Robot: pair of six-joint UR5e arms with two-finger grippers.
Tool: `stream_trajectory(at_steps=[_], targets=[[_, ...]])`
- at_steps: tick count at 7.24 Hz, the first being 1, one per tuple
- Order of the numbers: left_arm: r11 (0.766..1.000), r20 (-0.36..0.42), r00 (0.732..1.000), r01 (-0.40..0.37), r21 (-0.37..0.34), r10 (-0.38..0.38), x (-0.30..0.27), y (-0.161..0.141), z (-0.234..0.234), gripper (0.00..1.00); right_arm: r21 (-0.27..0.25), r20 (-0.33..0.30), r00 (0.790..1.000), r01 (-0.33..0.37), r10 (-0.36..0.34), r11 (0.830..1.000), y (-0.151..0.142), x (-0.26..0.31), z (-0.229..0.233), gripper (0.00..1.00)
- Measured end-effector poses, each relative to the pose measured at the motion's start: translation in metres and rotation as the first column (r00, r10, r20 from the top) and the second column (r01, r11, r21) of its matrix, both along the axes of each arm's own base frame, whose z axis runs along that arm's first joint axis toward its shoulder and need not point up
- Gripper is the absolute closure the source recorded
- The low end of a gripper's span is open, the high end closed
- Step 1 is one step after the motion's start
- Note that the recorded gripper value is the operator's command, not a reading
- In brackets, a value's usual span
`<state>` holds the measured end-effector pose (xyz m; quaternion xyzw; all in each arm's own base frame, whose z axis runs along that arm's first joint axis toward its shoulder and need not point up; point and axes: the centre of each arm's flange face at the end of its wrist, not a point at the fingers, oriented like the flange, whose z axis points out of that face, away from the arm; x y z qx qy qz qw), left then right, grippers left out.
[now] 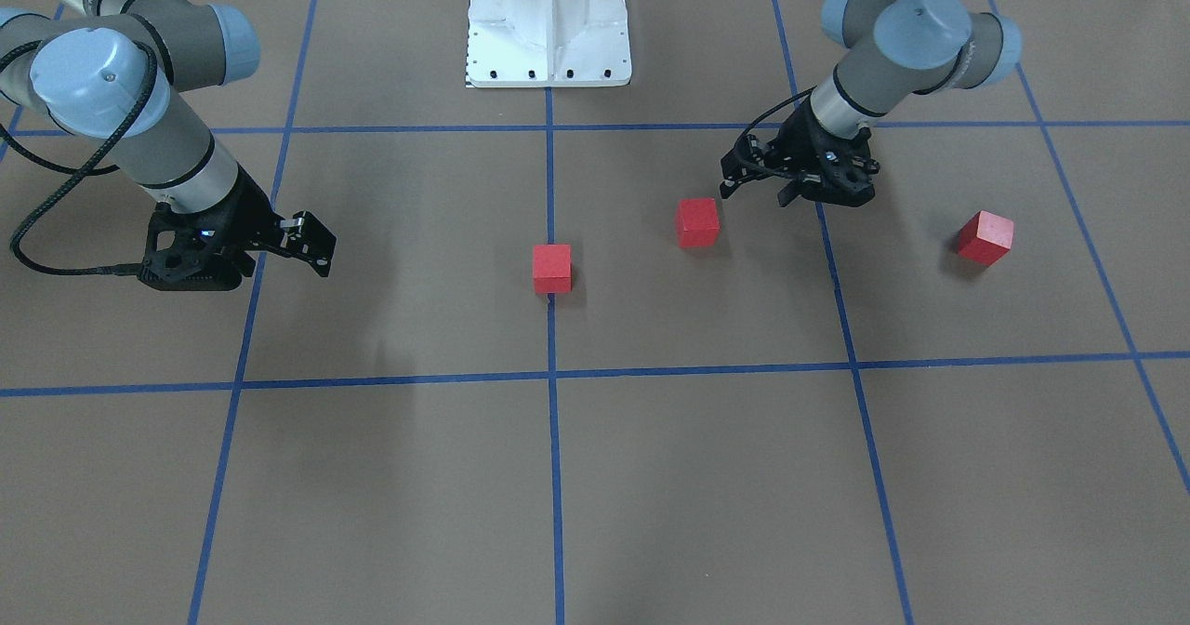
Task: Form red blocks into L shape at center
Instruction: 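Grasp the middle red cube with the left gripper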
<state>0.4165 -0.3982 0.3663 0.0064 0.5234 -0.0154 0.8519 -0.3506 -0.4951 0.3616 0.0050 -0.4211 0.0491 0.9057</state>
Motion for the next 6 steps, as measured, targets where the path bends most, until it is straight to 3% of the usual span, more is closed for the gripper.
stream_trajectory(at_steps=[2, 6], targets=[[1.0, 0.023, 1.0, 0.0, 0.0, 0.0, 0.029, -0.007, -0.01, 0.0, 0.001, -0.003, 1.0, -0.001, 0.001, 1.0, 0.0, 0.0, 0.001, 0.0], [1.0, 0.051, 0.999, -0.007, 0.022, 0.005, 0.061, 0.009, -0.022, 0.01, -0.004, -0.009, 1.0, -0.001, 0.001, 1.0, 0.0, -0.001, 0.005, 0.0]])
